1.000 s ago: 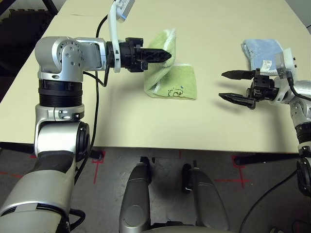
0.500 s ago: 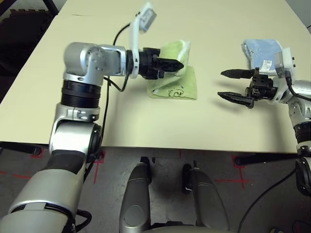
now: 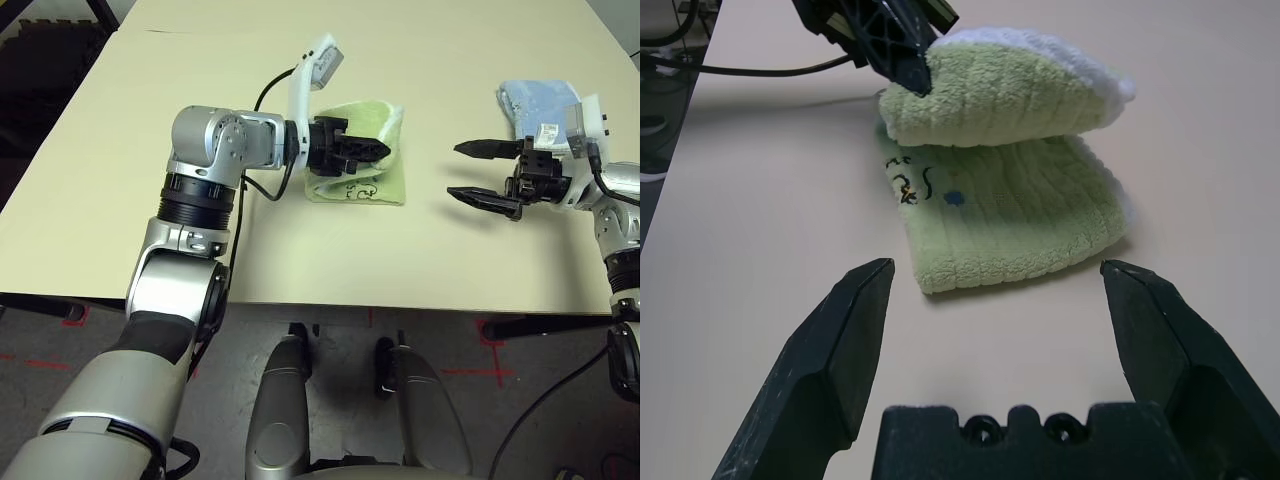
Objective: Fold the towel and set it aside.
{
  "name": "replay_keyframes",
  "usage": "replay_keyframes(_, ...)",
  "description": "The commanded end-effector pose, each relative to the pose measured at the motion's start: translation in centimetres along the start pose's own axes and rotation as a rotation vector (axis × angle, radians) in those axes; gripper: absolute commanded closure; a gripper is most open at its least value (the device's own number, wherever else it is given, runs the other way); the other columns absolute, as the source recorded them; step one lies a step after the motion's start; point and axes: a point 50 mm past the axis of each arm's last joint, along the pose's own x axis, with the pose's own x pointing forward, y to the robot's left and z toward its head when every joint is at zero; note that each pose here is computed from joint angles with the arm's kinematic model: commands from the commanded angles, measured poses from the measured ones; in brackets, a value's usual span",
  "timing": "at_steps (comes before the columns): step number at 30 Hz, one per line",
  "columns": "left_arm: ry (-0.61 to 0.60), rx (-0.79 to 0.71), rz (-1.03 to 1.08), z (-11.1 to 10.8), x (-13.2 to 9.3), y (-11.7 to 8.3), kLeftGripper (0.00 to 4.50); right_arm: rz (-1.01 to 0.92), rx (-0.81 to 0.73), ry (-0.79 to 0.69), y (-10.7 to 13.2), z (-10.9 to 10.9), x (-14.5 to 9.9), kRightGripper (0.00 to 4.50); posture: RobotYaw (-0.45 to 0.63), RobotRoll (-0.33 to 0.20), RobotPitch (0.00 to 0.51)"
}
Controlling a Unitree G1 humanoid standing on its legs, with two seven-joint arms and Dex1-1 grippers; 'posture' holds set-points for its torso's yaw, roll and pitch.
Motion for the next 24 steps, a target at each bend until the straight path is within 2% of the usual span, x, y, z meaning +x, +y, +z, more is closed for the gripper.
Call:
replay_keyframes(1,0.042,0.004,-0.017,-0.9,0.4,-0.3,4.49,-0.013,-0.022,0.006,-0.2,0.4,-0.5,0.00,0.03,0.000,0.229)
replay_keyframes(5,0.048,0.005,-0.020,-1.2,0.6,-0.3,4.49,-0.013,-0.025,0.007,-0.3,0.4,-0.5,0.00,0.03,0.000,0.227)
replay_keyframes(6,0.044,0.011,-0.010,-1.2,0.7,-0.2,3.98,-0.012,-0.026,0.007,-0.3,0.5,-0.5,0.00,0.03,0.000,0.228)
replay_keyframes(9,0.021,0.026,0.009,-0.9,0.9,0.0,3.04,-0.012,-0.028,0.008,-0.3,0.5,-0.5,0.00,0.03,0.000,0.228)
replay_keyframes(16,-0.057,0.047,0.025,0.3,1.1,0.0,0.29,-0.013,-0.029,0.011,-0.3,0.5,-0.4,0.00,0.03,0.000,0.230)
replay_keyframes(17,-0.079,0.044,0.016,0.7,1.0,-0.1,0.02,-0.013,-0.029,0.011,-0.3,0.5,-0.4,0.00,0.03,0.000,0.230)
replay_keyframes(20,-0.173,0.079,-0.013,2.5,0.1,-0.5,0.02,-0.013,-0.029,0.004,-0.4,0.6,-0.2,0.00,0.04,0.000,0.231)
replay_keyframes(24,-0.276,0.229,-0.109,3.2,-2.9,-0.2,0.02,-0.019,-0.013,-0.055,-0.8,1.0,0.8,0.00,0.04,0.000,0.233)
